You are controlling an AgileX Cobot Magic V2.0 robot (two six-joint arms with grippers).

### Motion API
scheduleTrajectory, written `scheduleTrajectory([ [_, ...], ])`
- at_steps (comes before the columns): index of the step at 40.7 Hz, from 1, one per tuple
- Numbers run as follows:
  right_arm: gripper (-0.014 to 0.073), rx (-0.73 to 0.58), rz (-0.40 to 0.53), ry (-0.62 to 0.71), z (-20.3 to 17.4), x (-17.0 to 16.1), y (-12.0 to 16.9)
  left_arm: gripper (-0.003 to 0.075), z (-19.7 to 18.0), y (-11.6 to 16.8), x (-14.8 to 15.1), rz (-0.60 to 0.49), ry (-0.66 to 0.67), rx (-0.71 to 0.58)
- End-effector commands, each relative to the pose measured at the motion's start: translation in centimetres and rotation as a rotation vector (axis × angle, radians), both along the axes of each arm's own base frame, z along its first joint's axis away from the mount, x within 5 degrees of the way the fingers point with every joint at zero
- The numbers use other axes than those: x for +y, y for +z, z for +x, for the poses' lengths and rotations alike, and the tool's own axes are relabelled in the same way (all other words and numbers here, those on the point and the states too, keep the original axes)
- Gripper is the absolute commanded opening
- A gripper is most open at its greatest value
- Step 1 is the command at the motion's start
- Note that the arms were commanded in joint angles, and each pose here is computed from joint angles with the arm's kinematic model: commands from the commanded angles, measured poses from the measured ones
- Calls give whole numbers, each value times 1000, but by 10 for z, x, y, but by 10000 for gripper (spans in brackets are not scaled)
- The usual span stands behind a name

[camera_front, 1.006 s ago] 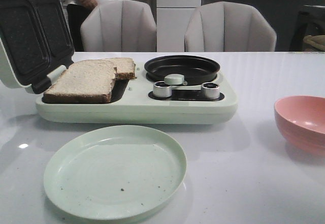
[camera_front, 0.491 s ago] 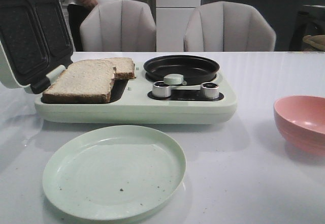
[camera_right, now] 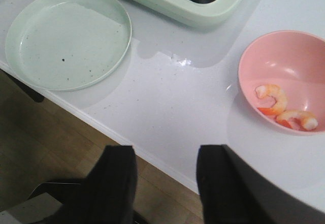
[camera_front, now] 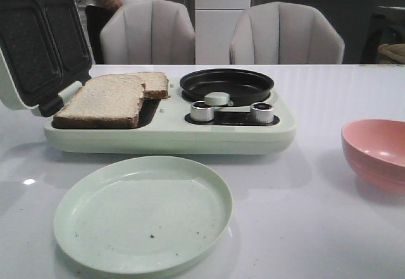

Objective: Make breakfast with bread and shrimp

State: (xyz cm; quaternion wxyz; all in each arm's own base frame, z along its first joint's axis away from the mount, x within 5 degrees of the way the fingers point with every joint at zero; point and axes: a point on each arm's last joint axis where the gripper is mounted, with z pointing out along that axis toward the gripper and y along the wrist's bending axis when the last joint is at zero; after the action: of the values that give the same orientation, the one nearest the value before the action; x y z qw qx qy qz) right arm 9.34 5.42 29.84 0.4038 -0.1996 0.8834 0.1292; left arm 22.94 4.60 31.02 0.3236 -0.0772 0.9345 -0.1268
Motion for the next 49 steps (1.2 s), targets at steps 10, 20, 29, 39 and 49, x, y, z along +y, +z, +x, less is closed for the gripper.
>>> scheduleTrajectory([
  [10,399,-81,37,-4,3,1,13,101,85,23,36,-101,51,-137],
  [20,399,-81,37,-4,3,1,13,101,142,21,47,-159,7,-138],
  [29,399,-81,37,-4,3,1,13,101,172,26,23,-165,-92,-156],
  [39,399,-81,37,-4,3,1,13,101,175,31,-6,-173,-180,-149],
  [49,399,-81,37,-4,3,1,13,102,174,32,-33,-183,-278,-133],
])
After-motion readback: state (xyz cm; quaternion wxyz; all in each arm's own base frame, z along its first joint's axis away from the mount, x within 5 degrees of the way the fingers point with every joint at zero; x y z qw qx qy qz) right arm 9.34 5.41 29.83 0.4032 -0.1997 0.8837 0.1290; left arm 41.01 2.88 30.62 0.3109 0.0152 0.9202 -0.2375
